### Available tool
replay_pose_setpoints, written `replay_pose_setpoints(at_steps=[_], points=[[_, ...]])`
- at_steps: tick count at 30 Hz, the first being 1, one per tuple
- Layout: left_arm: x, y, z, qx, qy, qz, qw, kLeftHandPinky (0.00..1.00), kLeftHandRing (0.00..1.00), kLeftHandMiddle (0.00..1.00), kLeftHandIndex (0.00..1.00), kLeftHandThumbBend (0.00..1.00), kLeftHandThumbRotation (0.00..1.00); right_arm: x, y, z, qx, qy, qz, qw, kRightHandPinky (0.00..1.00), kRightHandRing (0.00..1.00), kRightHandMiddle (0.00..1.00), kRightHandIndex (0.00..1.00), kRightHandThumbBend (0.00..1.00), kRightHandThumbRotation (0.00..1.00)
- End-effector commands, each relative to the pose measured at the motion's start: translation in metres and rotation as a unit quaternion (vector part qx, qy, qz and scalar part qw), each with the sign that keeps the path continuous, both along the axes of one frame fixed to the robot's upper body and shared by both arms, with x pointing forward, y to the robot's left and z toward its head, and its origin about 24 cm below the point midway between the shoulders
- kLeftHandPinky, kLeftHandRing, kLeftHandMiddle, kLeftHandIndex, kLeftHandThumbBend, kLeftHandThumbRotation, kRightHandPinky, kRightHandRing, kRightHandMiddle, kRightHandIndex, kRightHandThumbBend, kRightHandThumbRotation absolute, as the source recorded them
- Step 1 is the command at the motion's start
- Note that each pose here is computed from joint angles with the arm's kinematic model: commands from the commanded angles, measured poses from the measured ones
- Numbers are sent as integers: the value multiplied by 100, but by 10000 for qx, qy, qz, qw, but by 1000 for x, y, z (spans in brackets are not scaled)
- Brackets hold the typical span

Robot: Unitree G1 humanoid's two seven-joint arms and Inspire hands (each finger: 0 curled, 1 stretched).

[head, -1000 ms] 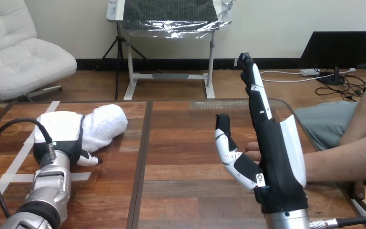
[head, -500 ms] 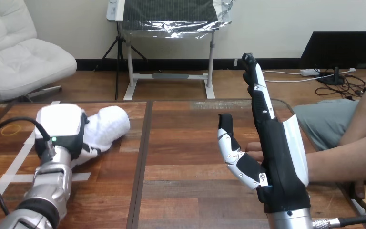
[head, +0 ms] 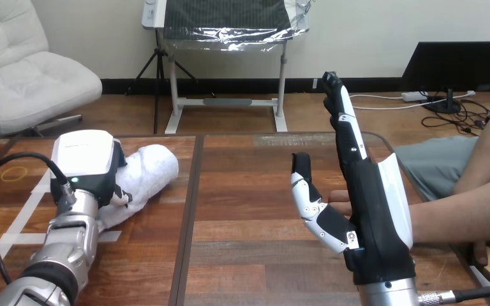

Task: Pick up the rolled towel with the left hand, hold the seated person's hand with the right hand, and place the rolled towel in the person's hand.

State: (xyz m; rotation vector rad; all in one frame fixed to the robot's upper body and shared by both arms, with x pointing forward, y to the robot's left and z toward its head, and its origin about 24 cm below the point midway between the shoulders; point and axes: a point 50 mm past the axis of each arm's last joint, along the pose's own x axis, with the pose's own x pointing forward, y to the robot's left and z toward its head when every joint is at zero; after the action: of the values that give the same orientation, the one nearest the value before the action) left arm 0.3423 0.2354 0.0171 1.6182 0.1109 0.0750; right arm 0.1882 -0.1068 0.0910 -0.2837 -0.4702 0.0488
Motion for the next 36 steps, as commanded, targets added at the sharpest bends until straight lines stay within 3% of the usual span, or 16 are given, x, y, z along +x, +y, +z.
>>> replay_pose_setpoints(at_steps=[1,17,36], points=[[-1,7,1,100,10,91,9999,32,35,42,54,66,1,2,-3,17,181,-420,-35,9989,100,100,100,100,0,0],[-4,8,-1,24,-110,-1,9999,27,31,41,53,65,0,3,-3,19,172,-434,-24,9989,100,100,100,100,0,0],[-4,7,-2,-180,-61,-37,9998,33,37,45,55,64,0,3,-4,19,148,-435,-23,9989,100,100,100,100,0,0]])
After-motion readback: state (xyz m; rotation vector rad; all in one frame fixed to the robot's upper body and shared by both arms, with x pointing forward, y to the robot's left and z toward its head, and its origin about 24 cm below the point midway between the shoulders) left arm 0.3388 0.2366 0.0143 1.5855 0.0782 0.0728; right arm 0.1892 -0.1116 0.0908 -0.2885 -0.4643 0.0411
